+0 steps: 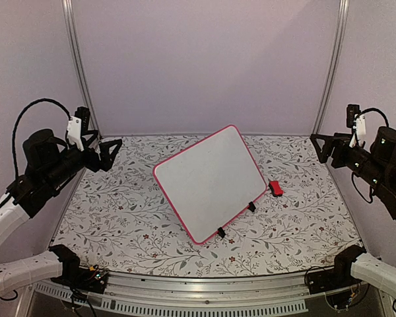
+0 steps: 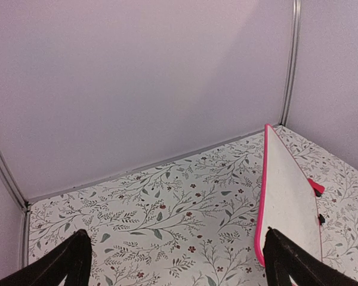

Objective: Erase the whiteboard
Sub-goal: Reset both arms

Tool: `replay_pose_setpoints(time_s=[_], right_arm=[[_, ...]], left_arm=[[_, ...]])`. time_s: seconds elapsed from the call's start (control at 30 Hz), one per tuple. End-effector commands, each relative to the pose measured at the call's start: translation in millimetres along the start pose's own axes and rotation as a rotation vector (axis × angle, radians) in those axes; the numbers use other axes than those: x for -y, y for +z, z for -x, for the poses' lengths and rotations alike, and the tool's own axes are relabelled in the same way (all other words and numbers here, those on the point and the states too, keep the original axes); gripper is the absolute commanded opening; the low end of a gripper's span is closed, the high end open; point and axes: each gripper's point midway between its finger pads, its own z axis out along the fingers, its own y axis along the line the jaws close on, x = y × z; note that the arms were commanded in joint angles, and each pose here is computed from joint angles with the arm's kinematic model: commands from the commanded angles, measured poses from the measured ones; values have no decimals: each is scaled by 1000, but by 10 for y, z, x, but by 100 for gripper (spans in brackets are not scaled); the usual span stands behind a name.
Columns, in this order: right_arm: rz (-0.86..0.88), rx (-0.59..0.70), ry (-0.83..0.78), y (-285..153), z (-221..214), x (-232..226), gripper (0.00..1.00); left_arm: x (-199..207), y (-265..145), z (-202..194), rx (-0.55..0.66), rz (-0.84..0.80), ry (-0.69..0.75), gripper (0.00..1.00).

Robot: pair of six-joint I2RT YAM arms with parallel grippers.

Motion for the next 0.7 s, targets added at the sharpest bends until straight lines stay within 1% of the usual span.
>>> replay_pose_setpoints(time_s=[0.0,0.33,0.67], right_arm=[[6,1,-1,-4,4,-11,99],[0,0,0,0,0,0,99],[-21,-4,10,8,-11,37,99]], left_arm=[[11,-4,31,7,-6,0,100],[0,0,0,0,0,0,100],[-23,-17,28,18,12,0,100]])
